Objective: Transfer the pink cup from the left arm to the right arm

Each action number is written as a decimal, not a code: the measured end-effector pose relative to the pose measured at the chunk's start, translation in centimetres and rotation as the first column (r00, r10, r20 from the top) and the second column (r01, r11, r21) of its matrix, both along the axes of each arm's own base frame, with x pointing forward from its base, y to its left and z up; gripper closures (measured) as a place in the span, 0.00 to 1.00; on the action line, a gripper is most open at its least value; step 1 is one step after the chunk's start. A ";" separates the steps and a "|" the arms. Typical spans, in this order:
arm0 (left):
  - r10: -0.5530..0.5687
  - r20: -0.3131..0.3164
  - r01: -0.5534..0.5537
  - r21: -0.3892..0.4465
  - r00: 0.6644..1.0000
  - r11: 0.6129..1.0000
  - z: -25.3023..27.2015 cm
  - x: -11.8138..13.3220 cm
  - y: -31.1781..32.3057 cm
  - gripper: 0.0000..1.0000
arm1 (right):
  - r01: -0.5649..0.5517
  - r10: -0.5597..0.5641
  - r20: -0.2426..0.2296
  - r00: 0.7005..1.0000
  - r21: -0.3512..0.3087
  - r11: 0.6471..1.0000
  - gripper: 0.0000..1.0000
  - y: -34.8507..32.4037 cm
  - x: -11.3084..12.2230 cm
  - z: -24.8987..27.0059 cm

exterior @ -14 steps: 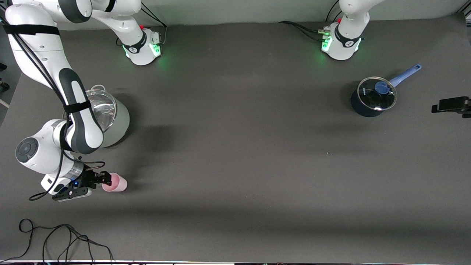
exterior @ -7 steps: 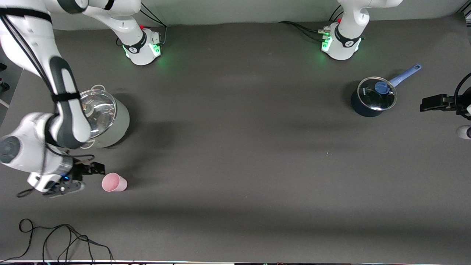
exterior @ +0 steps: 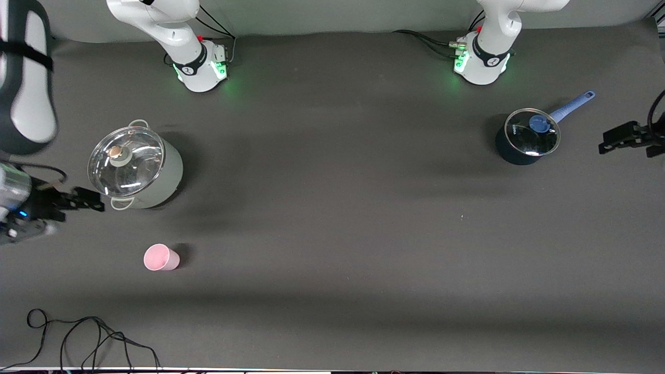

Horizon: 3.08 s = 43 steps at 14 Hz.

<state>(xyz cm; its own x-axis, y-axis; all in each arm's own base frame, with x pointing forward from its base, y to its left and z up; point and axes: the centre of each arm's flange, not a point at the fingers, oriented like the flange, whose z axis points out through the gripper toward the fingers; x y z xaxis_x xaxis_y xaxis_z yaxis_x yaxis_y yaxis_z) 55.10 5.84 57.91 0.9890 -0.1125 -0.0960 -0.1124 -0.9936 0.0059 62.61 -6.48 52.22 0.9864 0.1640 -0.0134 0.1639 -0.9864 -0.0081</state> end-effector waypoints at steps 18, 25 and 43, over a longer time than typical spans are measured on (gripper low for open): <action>0.029 -0.006 -0.029 0.004 1.000 1.000 -0.1 0.0 -1.5 0.00 | 0.169 -0.170 0.013 0.985 0.029 0.985 0.00 3.0 -7.5 7.3; -0.003 0.045 0.002 0.012 0.999 1.000 0.1 1.0 -3.3 0.00 | 0.171 -0.172 0.042 0.984 0.032 0.985 0.00 3.5 -7.7 8.4; 0.002 0.039 -0.002 0.009 0.999 1.000 -0.5 1.6 -3.3 0.00 | 0.171 -0.171 -0.031 0.985 -0.024 0.985 0.00 2.9 -8.6 7.6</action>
<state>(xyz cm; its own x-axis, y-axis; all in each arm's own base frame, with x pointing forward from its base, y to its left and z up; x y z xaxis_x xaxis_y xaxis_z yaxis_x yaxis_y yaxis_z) 56.72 2.53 57.40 0.9923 -0.1095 -0.0581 -0.1101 -0.9939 -0.0078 53.99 -3.56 59.86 0.9988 -0.0076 -0.0478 -0.0071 -0.9999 0.0107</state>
